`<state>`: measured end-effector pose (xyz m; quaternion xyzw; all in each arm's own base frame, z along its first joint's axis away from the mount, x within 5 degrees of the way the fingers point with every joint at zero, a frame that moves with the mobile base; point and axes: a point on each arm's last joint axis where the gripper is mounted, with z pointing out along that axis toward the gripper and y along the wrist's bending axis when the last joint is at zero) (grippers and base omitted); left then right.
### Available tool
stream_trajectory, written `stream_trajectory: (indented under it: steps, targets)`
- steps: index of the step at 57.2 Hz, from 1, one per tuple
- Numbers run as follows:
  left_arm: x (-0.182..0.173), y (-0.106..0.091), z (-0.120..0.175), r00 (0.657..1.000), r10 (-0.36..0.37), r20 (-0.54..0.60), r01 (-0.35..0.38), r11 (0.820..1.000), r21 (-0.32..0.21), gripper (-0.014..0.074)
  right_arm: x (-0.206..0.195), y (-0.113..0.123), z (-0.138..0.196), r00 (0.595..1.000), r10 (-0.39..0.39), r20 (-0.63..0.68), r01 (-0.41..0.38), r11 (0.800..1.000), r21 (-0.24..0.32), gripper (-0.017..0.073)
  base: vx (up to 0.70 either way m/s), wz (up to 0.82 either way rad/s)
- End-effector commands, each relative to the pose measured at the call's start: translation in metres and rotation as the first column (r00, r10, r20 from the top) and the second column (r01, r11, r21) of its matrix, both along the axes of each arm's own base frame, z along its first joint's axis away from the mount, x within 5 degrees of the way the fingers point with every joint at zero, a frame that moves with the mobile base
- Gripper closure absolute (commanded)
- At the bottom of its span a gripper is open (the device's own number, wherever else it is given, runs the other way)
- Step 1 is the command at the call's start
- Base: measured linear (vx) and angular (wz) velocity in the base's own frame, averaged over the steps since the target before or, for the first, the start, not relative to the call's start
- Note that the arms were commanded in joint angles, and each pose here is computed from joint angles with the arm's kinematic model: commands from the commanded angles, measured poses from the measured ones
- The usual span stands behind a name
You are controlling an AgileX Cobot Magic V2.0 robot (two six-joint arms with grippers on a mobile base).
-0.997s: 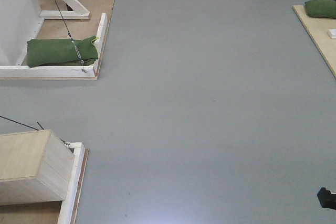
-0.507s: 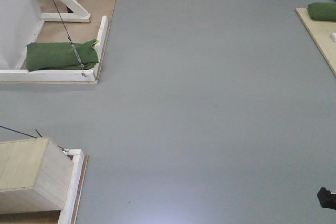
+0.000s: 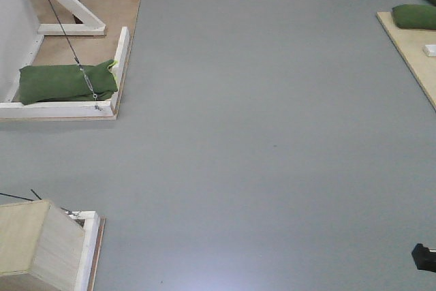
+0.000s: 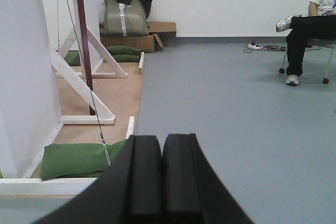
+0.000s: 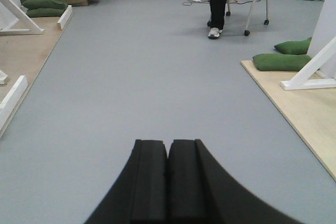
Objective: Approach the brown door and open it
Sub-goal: 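Drive the base forward along the grey floor past the wooden platforms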
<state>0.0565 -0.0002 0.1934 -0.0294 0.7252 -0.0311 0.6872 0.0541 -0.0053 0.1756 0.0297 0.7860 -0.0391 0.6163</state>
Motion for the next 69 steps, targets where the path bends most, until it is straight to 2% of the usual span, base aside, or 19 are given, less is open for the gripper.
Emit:
stream_trajectory:
  steps: [1, 69]
  targets:
    - [-0.0017, 0.0001, 0.0129, 0.995, 0.002, 0.102, -0.001, 1.000, -0.009, 0.0597, 0.0007, -0.0006, 0.0059, 0.996, -0.005, 0.088, 0.007, 1.000, -0.022, 0.0559, 0.09, 0.05]
    - [-0.0017, 0.0001, 0.0129, 0.995, 0.002, 0.102, -0.001, 1.000, -0.009, 0.0597, 0.0007, -0.0006, 0.0059, 0.996, -0.005, 0.088, 0.007, 1.000, -0.022, 0.0559, 0.15, 0.15]
